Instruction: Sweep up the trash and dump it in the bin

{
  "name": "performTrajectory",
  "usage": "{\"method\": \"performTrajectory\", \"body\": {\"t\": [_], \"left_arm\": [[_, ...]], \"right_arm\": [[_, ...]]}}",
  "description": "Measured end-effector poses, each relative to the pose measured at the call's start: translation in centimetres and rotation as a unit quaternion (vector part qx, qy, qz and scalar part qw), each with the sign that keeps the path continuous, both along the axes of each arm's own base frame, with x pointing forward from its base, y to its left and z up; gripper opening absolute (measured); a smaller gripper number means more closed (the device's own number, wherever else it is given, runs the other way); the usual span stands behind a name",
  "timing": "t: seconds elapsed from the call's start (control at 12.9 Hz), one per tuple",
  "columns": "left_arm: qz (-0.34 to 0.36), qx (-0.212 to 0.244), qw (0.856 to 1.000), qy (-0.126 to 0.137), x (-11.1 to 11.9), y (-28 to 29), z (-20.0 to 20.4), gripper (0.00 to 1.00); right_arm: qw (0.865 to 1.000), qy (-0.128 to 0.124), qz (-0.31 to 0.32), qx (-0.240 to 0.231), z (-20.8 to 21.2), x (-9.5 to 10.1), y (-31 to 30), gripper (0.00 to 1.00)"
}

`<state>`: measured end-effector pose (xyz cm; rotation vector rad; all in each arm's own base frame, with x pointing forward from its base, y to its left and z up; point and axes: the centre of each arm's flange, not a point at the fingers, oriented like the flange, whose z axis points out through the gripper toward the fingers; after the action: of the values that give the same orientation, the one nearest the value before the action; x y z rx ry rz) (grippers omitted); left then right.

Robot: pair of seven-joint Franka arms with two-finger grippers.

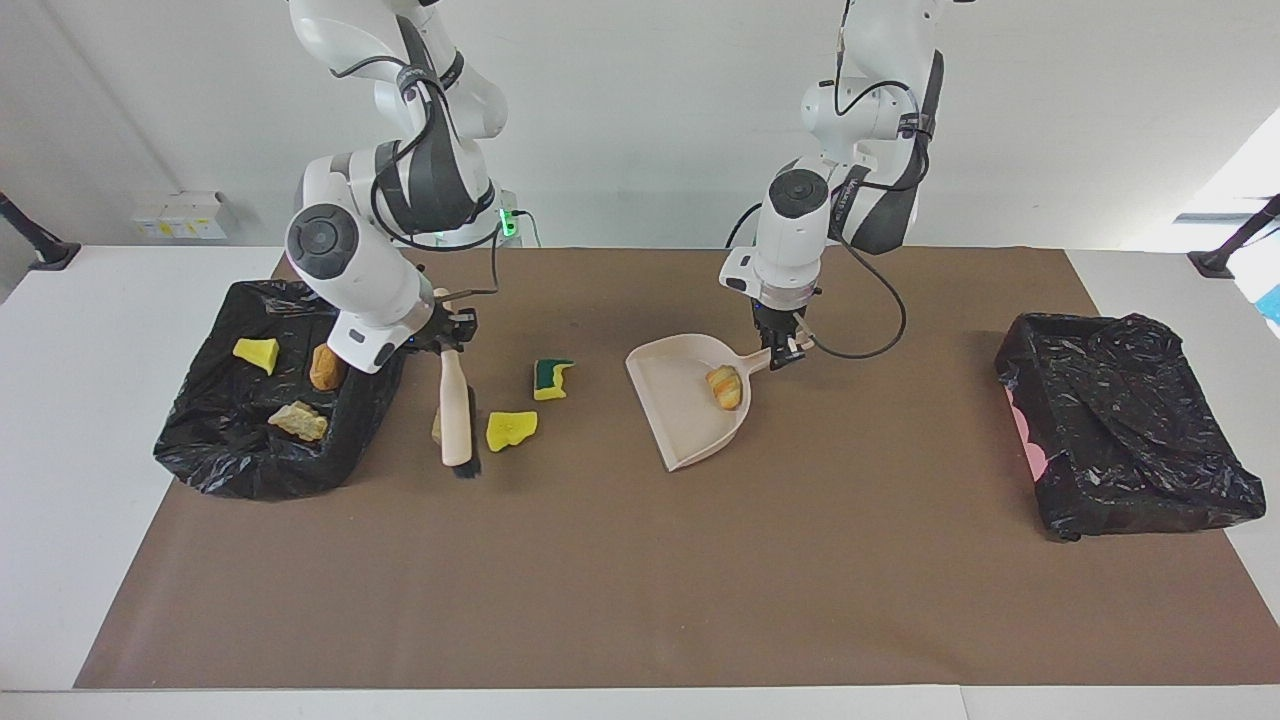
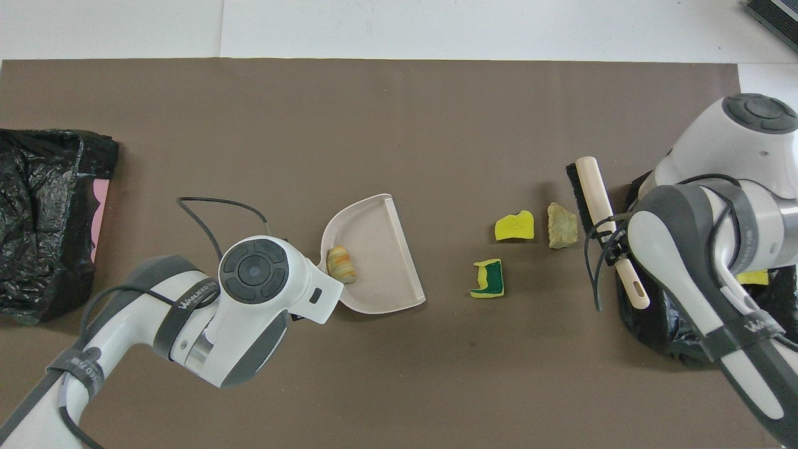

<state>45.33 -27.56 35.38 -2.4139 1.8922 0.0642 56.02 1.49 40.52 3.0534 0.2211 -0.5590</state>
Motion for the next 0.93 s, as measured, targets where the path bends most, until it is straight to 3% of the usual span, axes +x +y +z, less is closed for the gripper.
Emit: {"method": "performTrajectory", "body": {"t": [0.39,0.62,0.93], "left_arm": [[-0.005,0.000,1.000,0.000,-0.3,-0.5,0.0,0.31],[-0.006,0.001,1.000,0.001,-0.5,-0.5,-0.2,0.31],[-0.006,0.001,1.000,0.001,-0.5,-0.5,-0.2,0.31]], "right_arm": [[1.000,-0.012,0.001,-0.025,-5.9,-5.7,-0.5,0.26],[0.999,-0.018,-0.011,-0.039,-7.3,-6.6,2.8,0.26],[0.999,-0.028,-0.009,-0.036,-7.7,-8.1,12.3,0.26]]}}
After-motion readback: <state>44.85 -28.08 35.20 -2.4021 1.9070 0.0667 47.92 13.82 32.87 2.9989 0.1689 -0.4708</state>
